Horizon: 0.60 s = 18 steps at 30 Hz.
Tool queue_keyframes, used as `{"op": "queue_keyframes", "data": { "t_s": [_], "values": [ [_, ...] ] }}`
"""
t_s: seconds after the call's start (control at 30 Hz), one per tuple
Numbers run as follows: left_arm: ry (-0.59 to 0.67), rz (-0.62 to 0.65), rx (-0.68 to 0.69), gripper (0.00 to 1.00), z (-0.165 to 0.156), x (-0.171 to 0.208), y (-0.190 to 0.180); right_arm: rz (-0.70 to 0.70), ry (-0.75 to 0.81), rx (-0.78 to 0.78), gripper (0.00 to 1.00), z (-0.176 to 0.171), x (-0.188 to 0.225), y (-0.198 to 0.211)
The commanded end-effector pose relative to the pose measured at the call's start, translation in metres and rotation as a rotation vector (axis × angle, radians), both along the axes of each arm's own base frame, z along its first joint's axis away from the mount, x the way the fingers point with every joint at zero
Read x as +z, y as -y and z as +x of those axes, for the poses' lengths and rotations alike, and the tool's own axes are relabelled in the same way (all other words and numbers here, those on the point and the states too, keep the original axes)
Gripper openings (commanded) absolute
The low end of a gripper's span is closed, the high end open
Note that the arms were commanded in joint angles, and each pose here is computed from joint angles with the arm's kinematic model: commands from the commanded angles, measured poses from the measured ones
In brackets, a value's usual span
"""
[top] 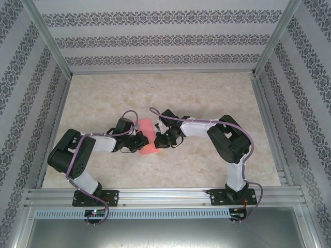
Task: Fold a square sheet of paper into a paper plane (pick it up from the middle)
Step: Fold the triangle a second time at the center of the table.
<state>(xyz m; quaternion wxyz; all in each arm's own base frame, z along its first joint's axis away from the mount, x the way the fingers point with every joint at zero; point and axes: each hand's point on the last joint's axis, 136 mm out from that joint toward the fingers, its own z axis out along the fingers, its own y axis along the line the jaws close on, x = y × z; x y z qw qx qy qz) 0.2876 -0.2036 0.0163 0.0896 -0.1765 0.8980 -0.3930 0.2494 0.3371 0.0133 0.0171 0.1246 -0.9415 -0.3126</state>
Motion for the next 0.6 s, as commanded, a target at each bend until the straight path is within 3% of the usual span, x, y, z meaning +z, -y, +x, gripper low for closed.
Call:
{"op": "queue_keyframes", "data": {
  "t_s": [0.0,0.33,0.57],
  "values": [
    [-0.074,0.156,0.158,0.05,0.002,-0.031,-0.056,-0.263,-0.105,0.006,0.0,-0.035,-0.056,0.053],
    [-0.05,0.148,0.213,0.05,0.027,-0.021,-0.093,-0.272,-0.112,0.009,0.0,-0.038,-0.057,0.056],
    [0.056,0.066,0.175,0.05,0.039,0.017,-0.08,-0.205,-0.097,-0.004,0.0,-0.03,-0.042,0.04]
  ]
}}
